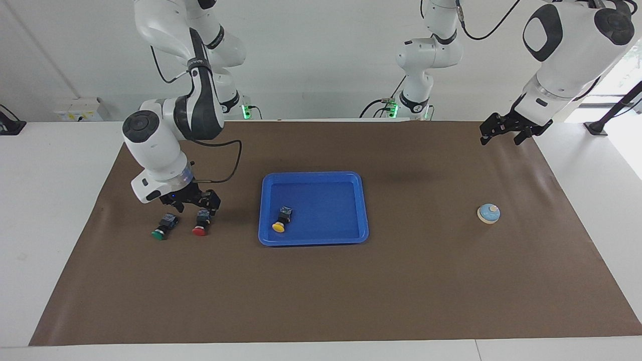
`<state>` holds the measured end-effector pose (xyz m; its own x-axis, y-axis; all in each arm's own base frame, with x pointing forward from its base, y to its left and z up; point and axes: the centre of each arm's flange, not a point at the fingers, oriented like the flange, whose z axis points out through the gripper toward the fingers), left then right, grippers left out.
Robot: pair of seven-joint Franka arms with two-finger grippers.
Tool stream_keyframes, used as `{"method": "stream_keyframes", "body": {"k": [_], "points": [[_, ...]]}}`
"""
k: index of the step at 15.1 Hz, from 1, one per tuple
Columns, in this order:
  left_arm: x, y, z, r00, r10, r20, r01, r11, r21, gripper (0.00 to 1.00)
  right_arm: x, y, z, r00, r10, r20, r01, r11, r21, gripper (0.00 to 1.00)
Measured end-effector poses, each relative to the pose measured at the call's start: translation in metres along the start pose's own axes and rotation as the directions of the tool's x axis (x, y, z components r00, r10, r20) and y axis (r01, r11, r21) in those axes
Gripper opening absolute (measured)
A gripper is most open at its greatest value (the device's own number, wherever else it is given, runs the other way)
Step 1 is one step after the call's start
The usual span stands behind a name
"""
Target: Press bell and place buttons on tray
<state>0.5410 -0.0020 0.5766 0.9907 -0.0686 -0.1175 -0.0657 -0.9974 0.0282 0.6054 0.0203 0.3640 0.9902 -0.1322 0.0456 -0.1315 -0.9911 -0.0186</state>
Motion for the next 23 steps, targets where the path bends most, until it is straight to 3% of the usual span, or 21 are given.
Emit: {"method": "stream_keyframes", "body": {"k": [3, 9, 14, 17, 19, 23], "points": [[0.0, 0.0, 0.0, 1.0, 0.0, 0.0, 0.0, 1.0, 0.0, 1.0, -0.026, 0.005, 0.039, 0.999, -0.008, -0.038, 0.009, 1.0, 0.006, 1.0], [0.0, 0.0, 0.0, 1.0, 0.0, 0.0, 0.0, 1.0, 0.0, 1.0, -0.045, 0.023, 0.068, 0.997, -0.032, -0.074, 0.033, 0.999, 0.006, 0.96], [0.0, 0.0, 0.0, 1.0, 0.0, 0.0, 0.0, 1.0, 0.0, 1.0, -0.046, 0.018, 0.068, 0.996, -0.038, -0.076, 0.038, 0.999, 0.008, 0.41], [0.0, 0.0, 0.0, 1.0, -0.001, 0.0, 0.001, 1.0, 0.0, 1.0, -0.043, 0.015, 0.063, 0.996, -0.042, -0.078, 0.043, 0.999, 0.009, 0.41], [0.0, 0.0, 0.0, 1.0, -0.001, 0.0, 0.001, 1.0, 0.0, 1.0, -0.035, 0.004, 0.046, 0.997, -0.053, -0.049, 0.053, 0.999, 0.008, 0.41], [0.0, 0.0, 0.0, 1.0, -0.001, 0.0, 0.001, 1.0, 0.0, 1.0, -0.017, -0.085, -0.034, 1.0, -0.028, -0.006, 0.028, 1.0, 0.011, 0.41]]}}
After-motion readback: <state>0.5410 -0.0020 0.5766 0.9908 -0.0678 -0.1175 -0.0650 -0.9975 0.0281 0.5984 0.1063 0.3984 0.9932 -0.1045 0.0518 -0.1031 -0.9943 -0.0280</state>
